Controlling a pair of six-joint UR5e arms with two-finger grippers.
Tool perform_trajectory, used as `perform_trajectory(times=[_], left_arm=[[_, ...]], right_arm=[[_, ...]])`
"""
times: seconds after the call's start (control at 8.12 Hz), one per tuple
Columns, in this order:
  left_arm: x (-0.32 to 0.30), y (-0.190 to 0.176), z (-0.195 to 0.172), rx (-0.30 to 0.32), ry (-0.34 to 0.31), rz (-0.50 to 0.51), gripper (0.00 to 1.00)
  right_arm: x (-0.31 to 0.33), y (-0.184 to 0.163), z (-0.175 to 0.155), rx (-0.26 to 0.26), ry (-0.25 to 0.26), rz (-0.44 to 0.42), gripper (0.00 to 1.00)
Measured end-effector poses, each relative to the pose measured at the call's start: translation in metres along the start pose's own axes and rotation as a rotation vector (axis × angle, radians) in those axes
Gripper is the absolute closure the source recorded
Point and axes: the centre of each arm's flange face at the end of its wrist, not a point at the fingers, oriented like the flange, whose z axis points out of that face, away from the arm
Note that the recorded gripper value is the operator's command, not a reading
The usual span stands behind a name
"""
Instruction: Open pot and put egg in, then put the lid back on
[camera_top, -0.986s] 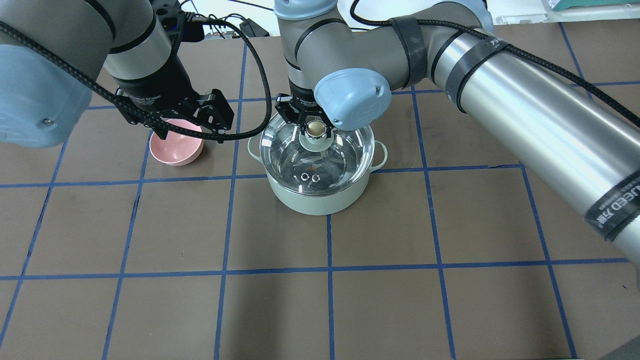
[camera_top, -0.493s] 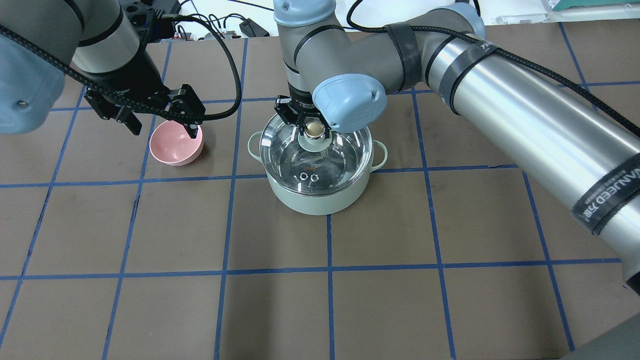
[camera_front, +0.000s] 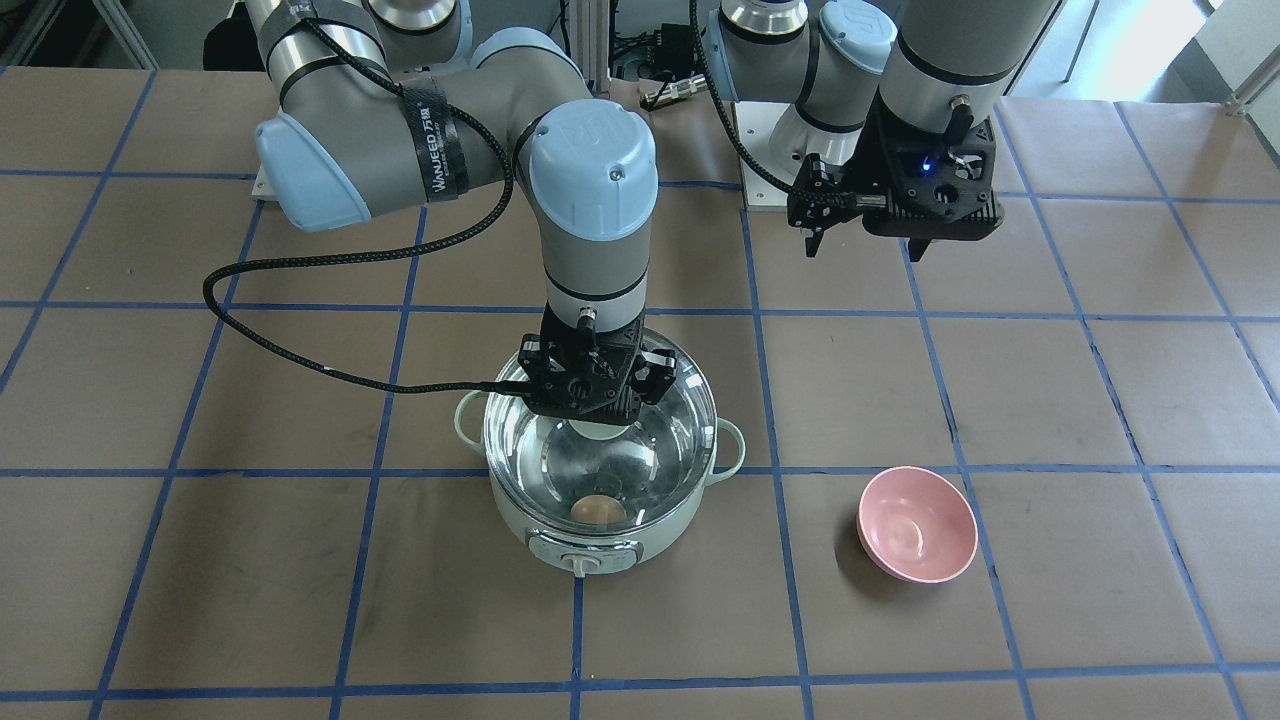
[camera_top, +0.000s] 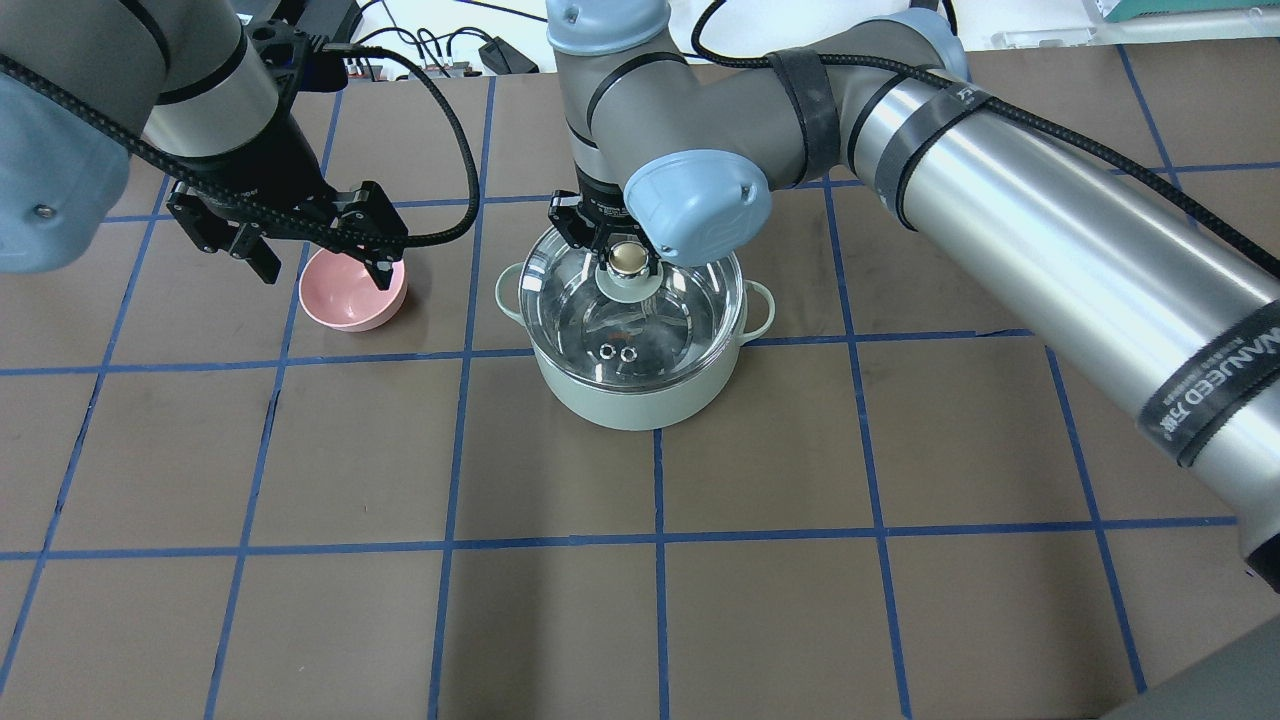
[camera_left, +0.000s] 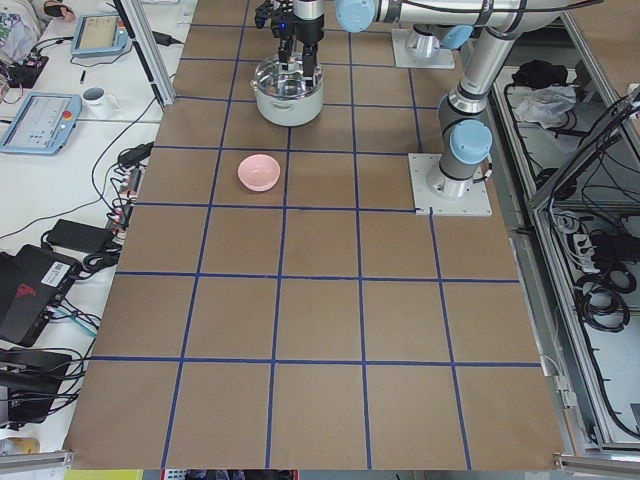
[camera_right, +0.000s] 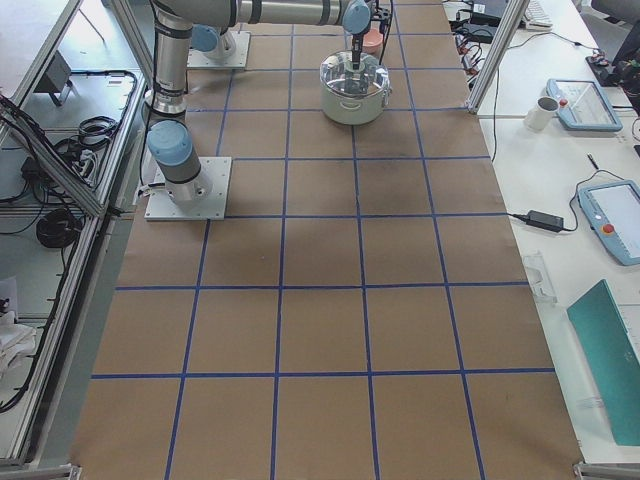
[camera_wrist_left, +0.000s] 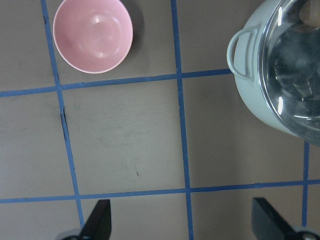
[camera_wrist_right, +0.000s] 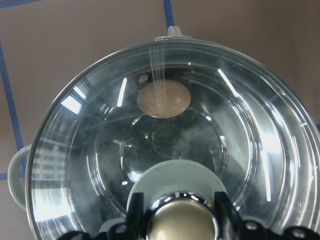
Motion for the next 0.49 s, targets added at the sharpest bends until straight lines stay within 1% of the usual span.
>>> perform_trajectory(times=[0.49], left_arm=[[-0.0002,0.0006,0.0002,-0.001,0.001,0.004,0.0]], right_arm=[[0.0002,-0.0014,0.0029,-0.003,0.002,-0.017,0.59]])
